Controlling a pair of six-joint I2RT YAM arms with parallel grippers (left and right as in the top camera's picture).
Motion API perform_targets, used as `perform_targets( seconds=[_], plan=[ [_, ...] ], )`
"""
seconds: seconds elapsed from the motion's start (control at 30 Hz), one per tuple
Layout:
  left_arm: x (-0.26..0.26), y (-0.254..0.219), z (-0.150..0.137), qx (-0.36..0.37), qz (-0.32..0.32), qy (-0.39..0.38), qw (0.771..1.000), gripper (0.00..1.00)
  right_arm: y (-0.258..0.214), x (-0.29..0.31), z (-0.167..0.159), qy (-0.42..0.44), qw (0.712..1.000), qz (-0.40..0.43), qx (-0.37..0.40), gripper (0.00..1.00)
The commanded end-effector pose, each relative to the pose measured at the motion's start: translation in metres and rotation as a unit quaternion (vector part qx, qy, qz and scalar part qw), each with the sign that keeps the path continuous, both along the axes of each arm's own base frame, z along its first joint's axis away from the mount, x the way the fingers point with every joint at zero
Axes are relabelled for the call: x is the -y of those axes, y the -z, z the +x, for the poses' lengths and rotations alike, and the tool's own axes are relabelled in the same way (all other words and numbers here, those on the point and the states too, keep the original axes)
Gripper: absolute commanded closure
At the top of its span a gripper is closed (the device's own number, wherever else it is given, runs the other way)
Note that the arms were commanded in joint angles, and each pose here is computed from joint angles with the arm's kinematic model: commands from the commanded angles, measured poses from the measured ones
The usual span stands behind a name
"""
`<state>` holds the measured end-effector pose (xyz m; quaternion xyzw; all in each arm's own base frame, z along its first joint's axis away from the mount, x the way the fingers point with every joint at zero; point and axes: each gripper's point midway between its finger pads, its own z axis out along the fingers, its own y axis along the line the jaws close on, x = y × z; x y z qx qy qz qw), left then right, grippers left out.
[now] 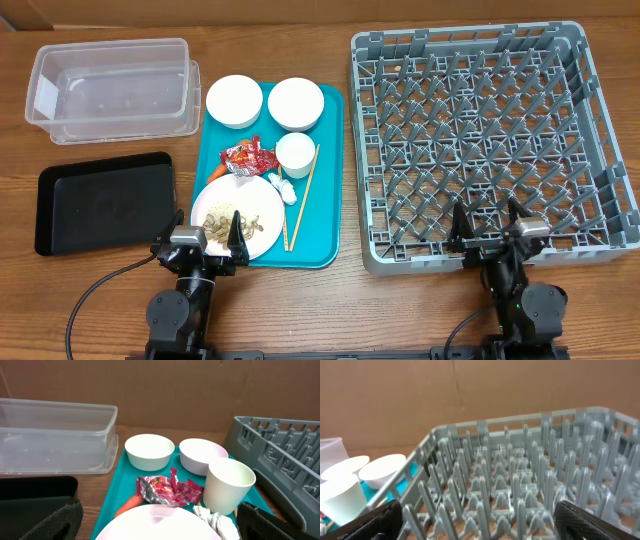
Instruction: Sort waste into correct bins and load items into the dishwasher
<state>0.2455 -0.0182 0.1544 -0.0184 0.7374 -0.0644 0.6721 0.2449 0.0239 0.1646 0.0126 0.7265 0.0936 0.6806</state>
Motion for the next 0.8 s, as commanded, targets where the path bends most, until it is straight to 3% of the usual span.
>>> perform_targets(
  seconds=[0.0, 0.4, 0.77],
  plan=[
    [-0.002, -0.007, -0.003, -0.005, 0.001, -0.004, 1.0, 0.0, -0.024, 0.002, -0.006, 0.006, 1.0, 0.026, 0.006, 0.0],
    [-0.003, -0.046, -0.008, -0.062, 0.005, -0.003, 0.998, 0.0, -0.061, 0.002, -0.017, 0.012, 0.995, 0.054, -0.088, 0.0],
    [0.023, -0.08, 0.029, -0.222, 0.006, 0.064, 0.973, 0.0, -0.055, 0.001, -0.007, 0.024, 0.949, 0.049, -0.309, 0.0]
  ],
)
